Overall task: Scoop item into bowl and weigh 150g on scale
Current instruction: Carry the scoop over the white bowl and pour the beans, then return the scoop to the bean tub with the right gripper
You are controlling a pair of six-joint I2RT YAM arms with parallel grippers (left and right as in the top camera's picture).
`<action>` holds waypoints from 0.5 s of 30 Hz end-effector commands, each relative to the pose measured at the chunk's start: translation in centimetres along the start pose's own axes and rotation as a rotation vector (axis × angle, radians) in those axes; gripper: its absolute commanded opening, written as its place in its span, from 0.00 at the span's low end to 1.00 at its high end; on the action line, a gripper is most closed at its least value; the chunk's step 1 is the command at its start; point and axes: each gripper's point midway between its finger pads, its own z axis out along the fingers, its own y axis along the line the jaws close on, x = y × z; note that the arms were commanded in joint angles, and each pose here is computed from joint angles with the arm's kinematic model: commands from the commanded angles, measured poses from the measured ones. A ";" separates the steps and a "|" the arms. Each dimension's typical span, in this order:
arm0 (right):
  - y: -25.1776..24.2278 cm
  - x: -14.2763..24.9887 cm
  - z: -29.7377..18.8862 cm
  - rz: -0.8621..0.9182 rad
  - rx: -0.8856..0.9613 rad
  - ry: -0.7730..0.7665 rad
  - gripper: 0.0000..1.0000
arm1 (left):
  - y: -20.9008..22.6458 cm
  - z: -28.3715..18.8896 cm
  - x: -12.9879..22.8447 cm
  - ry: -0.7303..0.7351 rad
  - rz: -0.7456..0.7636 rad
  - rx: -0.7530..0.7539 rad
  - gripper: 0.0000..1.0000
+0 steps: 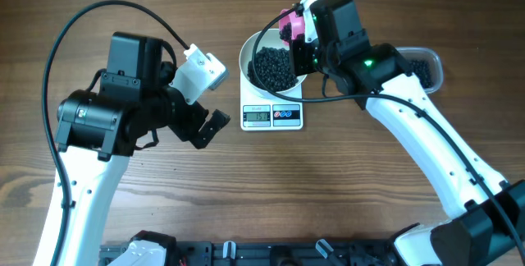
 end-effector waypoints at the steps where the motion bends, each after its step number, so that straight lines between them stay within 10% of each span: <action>1: 1.1 0.3 0.4 0.012 -0.050 0.022 0.04 | 0.2 -0.3 -0.3 -0.010 0.014 -0.007 1.00; 15: 0.9 0.5 0.3 0.311 -0.042 0.034 0.04 | 0.2 -0.3 -0.3 -0.010 0.014 -0.007 1.00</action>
